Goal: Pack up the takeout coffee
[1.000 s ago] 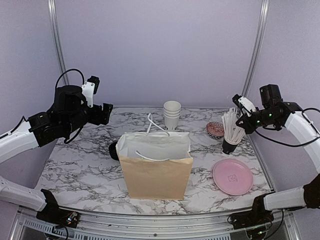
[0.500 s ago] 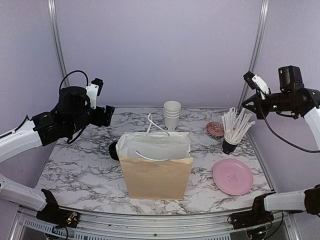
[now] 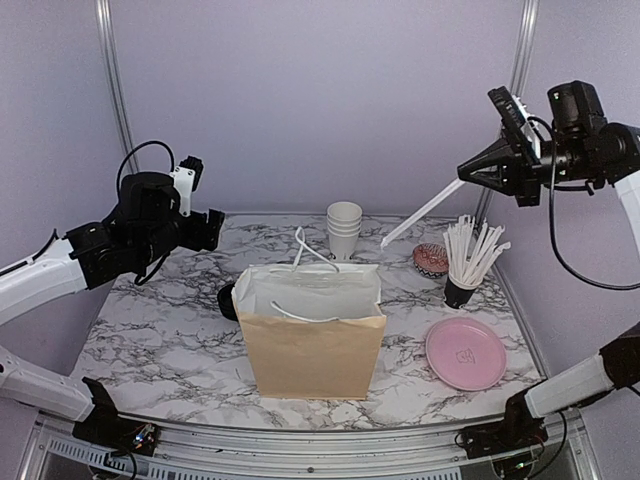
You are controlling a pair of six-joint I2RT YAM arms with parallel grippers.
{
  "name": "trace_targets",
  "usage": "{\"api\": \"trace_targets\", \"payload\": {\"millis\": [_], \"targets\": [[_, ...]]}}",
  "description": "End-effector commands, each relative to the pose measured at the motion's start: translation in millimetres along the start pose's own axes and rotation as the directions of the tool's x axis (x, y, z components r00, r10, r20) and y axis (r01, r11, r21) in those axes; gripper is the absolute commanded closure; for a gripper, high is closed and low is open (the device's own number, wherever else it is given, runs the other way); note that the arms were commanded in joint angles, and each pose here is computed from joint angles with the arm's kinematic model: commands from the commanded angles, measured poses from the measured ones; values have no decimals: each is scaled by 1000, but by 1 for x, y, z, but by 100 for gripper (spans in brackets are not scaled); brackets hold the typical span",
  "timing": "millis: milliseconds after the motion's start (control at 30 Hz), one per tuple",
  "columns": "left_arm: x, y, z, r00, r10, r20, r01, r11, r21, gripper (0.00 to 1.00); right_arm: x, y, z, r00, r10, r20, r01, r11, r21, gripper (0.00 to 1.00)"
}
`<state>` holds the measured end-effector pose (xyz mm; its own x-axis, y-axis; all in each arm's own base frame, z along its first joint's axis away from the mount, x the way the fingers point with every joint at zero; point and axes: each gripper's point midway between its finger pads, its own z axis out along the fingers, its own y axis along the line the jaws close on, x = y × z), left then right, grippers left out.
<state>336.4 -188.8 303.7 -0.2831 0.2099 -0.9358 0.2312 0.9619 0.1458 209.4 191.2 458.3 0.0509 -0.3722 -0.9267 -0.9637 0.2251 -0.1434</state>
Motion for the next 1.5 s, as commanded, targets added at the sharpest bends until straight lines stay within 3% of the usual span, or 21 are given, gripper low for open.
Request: {"api": "trace_targets", "payload": {"millis": [0, 167, 400, 567, 800, 1000, 1067, 1200, 1300, 1467], "targets": [[0, 8, 10, 1000, 8, -10, -8, 999, -47, 7, -27, 39, 13, 994, -55, 92, 73, 975, -211, 100], [5, 15, 20, 1000, -7, -30, 5, 999, -53, 7, -40, 71, 30, 987, -97, 126, 135, 931, -340, 100], [8, 24, 28, 998, -40, -43, 38, 998, -53, 7, -22, 111, 76, 993, -108, 57, 122, 851, -510, 100], [7, 25, 28, 998, -41, -43, 39, 998, -50, 7, -19, 108, 128, 991, -127, 33, 126, 856, -501, 100], [6, 26, 26, 999, -34, -37, 32, 998, -47, 7, -26, 108, 181, 986, -123, 114, 164, 848, -503, 100], [4, 24, 22, 999, -33, -30, 33, 999, -30, 7, -8, 121, 222, 995, -90, 37, 95, 813, -574, 100], [3, 23, 22, 999, -33, -30, 32, 999, -22, 7, 2, 121, 232, 996, -94, -2, 77, 821, -566, 92], [4, 21, 21, 999, -32, -32, 32, 999, -8, 7, 10, 120, 232, 993, -107, -42, 65, 826, -560, 58], [4, 20, 22, 999, -30, -37, 30, 1000, -3, 7, 0, 115, 216, 988, -150, -33, 111, 843, -527, 52], [4, 19, 22, 999, -31, -36, 31, 1000, 0, 7, -10, 80, 168, 986, -166, 16, 158, 896, -414, 51]]}}
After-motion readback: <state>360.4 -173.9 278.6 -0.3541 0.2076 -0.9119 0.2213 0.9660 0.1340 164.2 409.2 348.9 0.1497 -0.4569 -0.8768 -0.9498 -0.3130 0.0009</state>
